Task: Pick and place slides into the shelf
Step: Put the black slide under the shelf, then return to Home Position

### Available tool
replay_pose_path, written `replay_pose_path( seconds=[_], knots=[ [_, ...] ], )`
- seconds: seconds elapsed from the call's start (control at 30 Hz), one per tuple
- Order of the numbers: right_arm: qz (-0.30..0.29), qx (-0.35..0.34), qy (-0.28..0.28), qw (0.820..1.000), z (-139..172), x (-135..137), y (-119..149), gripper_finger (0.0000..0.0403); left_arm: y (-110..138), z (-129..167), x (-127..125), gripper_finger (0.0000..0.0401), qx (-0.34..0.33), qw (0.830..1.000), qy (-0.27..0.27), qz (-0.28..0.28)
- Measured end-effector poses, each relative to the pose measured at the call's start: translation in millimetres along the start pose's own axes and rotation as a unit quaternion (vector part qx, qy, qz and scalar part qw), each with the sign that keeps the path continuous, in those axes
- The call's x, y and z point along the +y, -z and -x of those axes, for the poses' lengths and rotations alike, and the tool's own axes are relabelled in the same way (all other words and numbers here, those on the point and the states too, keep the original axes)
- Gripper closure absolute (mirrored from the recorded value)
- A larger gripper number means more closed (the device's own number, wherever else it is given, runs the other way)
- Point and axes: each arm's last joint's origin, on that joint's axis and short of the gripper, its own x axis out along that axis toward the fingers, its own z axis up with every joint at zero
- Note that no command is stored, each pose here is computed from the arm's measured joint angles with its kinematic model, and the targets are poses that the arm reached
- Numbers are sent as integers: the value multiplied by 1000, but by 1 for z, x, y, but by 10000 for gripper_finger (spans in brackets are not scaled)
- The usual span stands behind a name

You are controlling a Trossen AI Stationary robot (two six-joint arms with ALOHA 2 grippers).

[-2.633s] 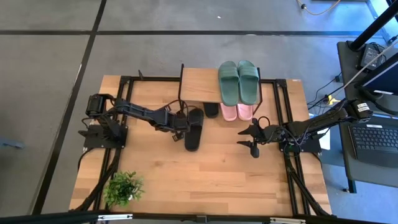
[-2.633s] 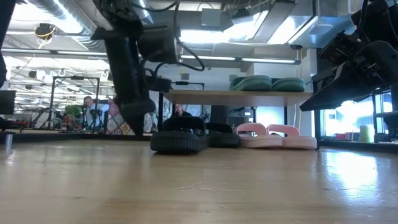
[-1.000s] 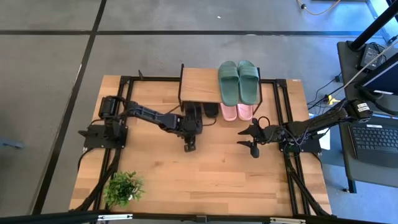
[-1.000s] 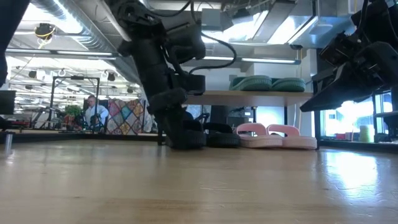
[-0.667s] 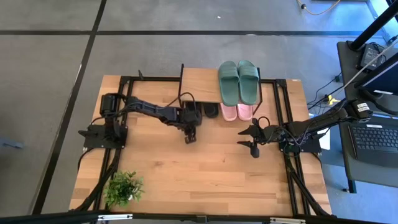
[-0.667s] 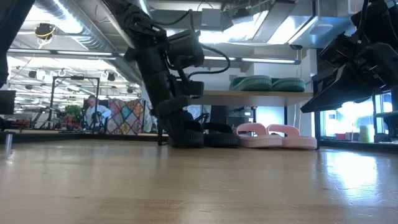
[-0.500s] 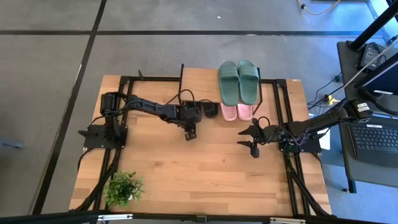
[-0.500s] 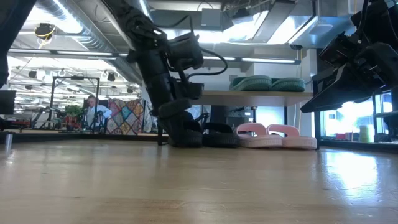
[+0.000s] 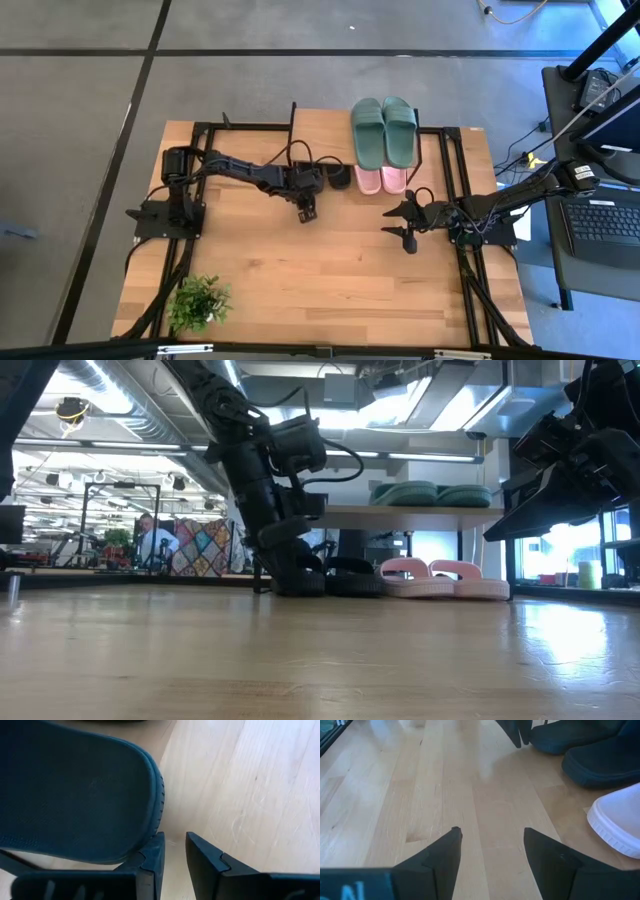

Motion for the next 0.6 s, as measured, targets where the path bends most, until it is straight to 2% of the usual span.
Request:
replay_pose_path(
  seconds=[0.2, 0.33, 0.47, 0.6],
  knots=[
    [-1, 0, 0, 1000, 0, 0, 0, 188, 2, 2, -15, 330, 3, 998, 54, -21],
    [-1, 0, 0, 1000, 0, 0, 0, 188, 2, 11, -26, 330, -3, 997, 66, -32],
    [-2, 0, 0, 1000, 0, 0, 0, 188, 3, 21, -33, 330, -17, 999, 24, -35],
    [-3, 0, 0, 1000, 0, 0, 0, 188, 7, 30, -49, 330, -33, 997, -18, -69]
  ],
)
